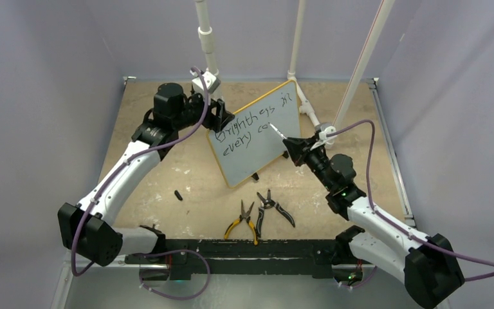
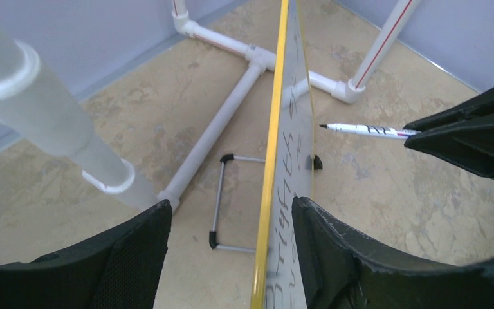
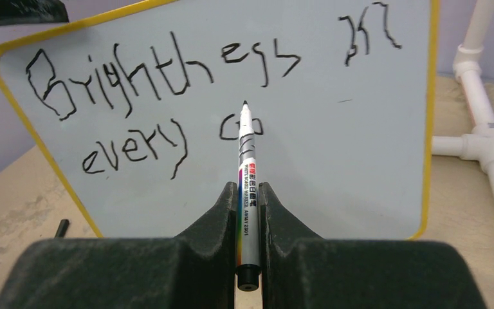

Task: Write a sentence on the whiteboard

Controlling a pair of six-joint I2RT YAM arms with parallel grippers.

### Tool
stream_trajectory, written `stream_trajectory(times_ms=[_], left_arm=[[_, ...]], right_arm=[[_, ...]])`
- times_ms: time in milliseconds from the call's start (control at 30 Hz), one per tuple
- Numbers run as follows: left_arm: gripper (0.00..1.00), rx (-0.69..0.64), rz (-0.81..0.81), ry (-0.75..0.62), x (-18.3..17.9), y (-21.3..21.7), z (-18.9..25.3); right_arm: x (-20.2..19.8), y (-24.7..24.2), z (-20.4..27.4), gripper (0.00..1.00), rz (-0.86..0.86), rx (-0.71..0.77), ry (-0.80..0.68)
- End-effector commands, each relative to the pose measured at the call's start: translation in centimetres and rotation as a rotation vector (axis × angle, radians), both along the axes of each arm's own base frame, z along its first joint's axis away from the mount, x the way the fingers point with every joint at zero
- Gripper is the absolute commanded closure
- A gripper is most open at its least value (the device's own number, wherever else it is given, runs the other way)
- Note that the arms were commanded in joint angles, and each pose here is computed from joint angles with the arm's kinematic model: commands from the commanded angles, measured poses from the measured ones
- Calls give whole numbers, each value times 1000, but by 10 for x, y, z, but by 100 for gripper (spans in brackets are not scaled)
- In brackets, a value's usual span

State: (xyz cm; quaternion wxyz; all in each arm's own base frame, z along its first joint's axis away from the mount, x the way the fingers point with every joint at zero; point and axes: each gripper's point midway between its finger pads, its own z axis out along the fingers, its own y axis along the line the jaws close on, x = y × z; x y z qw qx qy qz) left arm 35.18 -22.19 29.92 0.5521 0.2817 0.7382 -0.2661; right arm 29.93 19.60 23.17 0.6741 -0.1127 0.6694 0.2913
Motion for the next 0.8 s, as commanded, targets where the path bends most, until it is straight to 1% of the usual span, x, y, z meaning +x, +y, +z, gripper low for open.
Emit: stream_trajectory(times_ms=[0, 133, 267, 500, 567, 633, 700, 767], left_arm=[[32, 26, 0, -92, 15, -15, 35], [30, 63, -10, -86, 25, -36, 36], [25, 80, -29, -67, 36, -52, 32], [24, 84, -70, -26, 45, -72, 18], [26, 91, -72, -13, 47, -75, 12], [30, 100, -69, -2, 49, -75, 6], [37, 108, -69, 5, 50, -74, 1], [46, 111, -75, 6, 49, -75, -2]], right_arm=[[-1, -13, 11, 100, 0, 39, -35], [-2, -21, 10, 100, -12, 50, -49], [-2, -21, 8, 100, -9, 42, -64], [2, -21, 14, 100, -20, 28, -102], [6, -23, 17, 100, -38, 27, -114], [11, -22, 15, 100, -43, 22, -106], [15, -21, 13, 100, -47, 19, -100], [17, -20, 14, 100, -47, 19, -103]])
